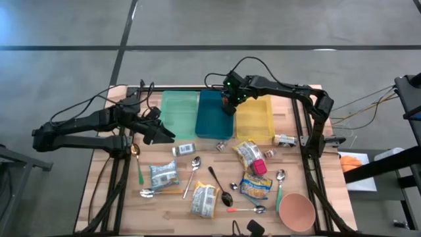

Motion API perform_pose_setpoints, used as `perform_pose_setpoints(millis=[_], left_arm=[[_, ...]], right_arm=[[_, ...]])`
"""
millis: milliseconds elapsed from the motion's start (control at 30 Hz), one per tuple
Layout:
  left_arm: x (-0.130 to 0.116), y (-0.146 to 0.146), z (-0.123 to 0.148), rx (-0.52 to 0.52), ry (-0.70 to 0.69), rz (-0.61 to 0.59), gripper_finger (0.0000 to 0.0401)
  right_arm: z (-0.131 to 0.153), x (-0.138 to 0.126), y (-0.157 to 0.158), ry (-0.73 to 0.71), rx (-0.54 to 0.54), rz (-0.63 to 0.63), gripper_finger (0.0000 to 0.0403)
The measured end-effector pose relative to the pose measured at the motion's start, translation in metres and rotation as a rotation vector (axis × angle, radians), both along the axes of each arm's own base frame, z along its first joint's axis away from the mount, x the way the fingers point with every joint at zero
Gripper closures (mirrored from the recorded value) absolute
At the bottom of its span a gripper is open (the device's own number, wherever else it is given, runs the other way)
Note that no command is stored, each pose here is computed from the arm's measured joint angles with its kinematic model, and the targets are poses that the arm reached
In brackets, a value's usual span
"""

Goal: Pick & Place Food Item
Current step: Put the orange seasoning pack into the blue bin, then put the light green spoon into the yellow bin

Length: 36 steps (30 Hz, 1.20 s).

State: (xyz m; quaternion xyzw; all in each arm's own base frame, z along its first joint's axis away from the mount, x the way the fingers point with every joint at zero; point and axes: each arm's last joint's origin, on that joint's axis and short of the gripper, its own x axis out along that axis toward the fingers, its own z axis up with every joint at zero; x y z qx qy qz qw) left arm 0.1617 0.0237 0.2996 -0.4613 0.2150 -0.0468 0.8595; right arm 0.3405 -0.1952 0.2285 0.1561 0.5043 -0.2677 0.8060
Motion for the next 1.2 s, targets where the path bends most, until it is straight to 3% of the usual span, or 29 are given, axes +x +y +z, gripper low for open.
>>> perform_pose_setpoints(millis=[333, 500, 700, 867, 1067, 1200], left_arm=[[0.000, 0.000, 0.000, 0.000, 0.000, 0.000, 0.0016], [0.000, 0.000, 0.000, -0.002, 0.001, 0.001, 0.0016], [0.000, 0.000, 0.000, -0.002, 0.001, 0.000, 0.0017], [0.000, 0.000, 0.000, 0.005, 0.000, 0.000, 0.0017], [0.000, 0.001, 0.000, 0.024, 0.001, 0.029, 0.0017], [0.000, 0.001, 0.000, 0.041, -0.004, 0.025, 0.0017]], right_arm=[[0.000, 0.000, 0.000, -0.005, 0.009, -0.040, 0.0215], [0.010, -0.005, 0.006, -0.008, 0.012, -0.047, 0.0164], [0.050, -0.030, 0.031, -0.004, 0.036, -0.062, 0.0155], [0.085, -0.058, 0.068, -0.031, 0.121, -0.180, 0.0154], [0.103, -0.084, 0.119, -0.051, 0.211, -0.279, 0.0154], [0.101, -0.095, 0.146, -0.069, 0.263, -0.334, 0.0154]])
